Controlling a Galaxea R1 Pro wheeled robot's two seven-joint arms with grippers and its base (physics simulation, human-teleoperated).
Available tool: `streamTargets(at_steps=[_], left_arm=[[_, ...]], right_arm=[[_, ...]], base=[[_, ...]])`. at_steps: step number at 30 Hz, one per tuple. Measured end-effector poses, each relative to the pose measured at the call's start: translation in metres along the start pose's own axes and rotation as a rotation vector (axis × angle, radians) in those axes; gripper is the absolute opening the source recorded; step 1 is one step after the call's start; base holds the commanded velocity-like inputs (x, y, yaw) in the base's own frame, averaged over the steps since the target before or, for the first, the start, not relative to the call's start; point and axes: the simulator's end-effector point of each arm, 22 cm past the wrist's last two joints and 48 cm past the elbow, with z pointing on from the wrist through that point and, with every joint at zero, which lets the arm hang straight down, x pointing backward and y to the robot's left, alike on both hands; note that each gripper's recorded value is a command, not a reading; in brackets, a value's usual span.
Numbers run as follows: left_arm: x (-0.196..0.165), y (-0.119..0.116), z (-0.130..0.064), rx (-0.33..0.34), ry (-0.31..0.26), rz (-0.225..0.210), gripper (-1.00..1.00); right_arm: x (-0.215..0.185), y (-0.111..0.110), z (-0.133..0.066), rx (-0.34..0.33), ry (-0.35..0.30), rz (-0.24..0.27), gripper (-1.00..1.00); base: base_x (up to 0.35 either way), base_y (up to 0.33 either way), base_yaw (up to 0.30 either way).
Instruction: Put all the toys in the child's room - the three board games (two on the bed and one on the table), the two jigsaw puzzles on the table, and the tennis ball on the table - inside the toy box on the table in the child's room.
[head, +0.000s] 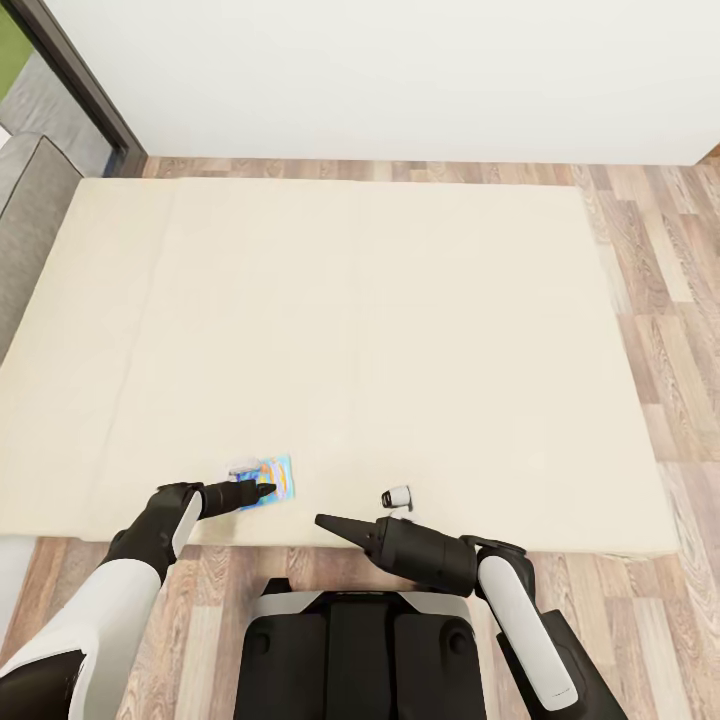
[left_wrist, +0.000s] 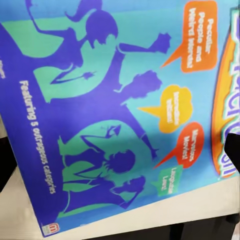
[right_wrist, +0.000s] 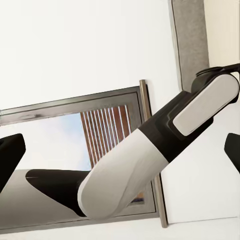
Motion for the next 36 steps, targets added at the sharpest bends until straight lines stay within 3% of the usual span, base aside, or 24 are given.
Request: streamTargets(at_steps=[28,36], left_arm=[[-0.003,0.002,-0.002,-0.003,-0.007,-0.001,1.0],[-0.023,0.003,-0.009,-0.008,-0.05,0.014,1.0]], right_arm=[[0.0,0.0,0.0,0.0,0.0,0.0,1.0],[0.0,0.0,0.0,0.001,0.0,-0.002,1.0]], base=[[0.0,-0.1,0.0],[0.0,-0.001,0.0]])
